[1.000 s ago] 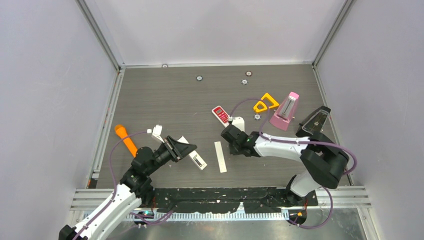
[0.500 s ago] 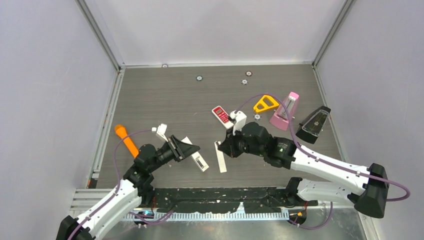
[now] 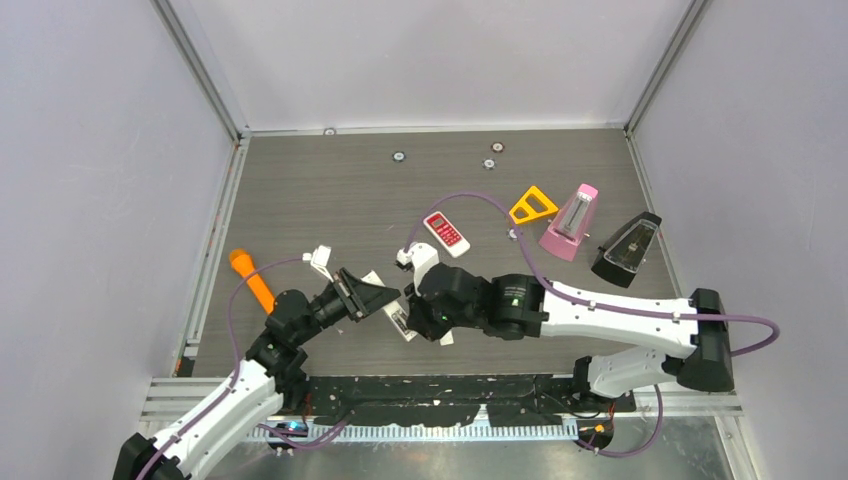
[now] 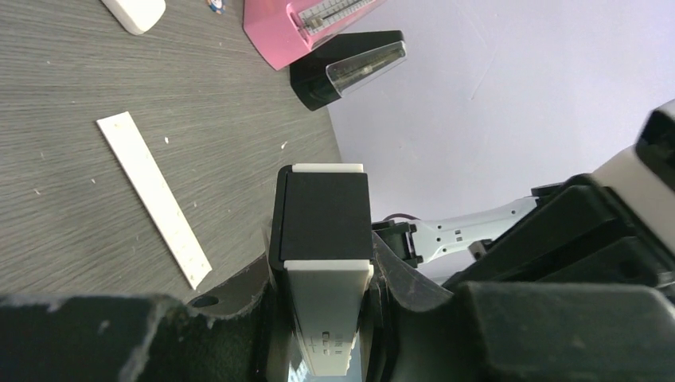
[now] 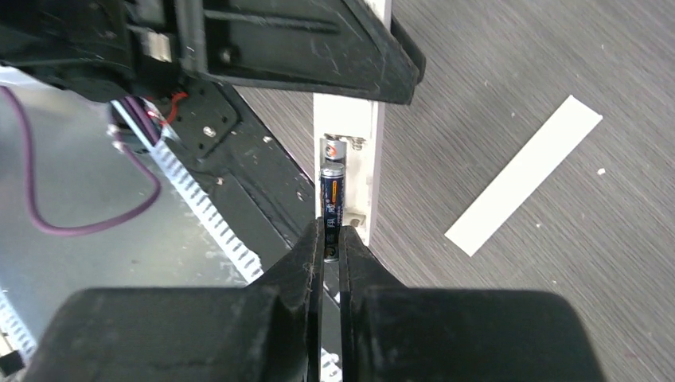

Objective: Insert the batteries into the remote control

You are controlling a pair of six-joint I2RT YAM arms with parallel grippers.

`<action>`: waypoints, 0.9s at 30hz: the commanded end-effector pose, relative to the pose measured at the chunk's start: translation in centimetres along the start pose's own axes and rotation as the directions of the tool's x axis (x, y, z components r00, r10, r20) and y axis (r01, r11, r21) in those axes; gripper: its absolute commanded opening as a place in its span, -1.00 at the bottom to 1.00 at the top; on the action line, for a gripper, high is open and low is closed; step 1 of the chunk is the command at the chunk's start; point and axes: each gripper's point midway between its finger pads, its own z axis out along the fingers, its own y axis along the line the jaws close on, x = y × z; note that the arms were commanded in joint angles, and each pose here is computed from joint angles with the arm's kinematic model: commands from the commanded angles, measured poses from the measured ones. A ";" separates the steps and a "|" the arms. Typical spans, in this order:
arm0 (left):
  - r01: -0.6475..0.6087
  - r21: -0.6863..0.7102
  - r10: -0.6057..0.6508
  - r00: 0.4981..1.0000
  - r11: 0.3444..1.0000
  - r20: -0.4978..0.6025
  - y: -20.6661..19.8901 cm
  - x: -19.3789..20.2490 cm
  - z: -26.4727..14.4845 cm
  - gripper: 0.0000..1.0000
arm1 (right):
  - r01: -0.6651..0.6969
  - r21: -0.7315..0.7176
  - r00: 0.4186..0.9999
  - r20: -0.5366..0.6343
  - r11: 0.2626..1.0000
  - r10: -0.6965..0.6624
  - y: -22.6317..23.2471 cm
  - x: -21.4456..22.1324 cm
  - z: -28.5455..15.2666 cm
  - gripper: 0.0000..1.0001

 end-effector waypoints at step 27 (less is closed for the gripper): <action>0.040 0.157 -0.044 0.999 0.987 0.019 -3.4 -0.7 -0.2 -1.00 | 0.033 0.153 0.998 -0.050 0.988 -0.025 -0.4 -0.6 1.2 -0.60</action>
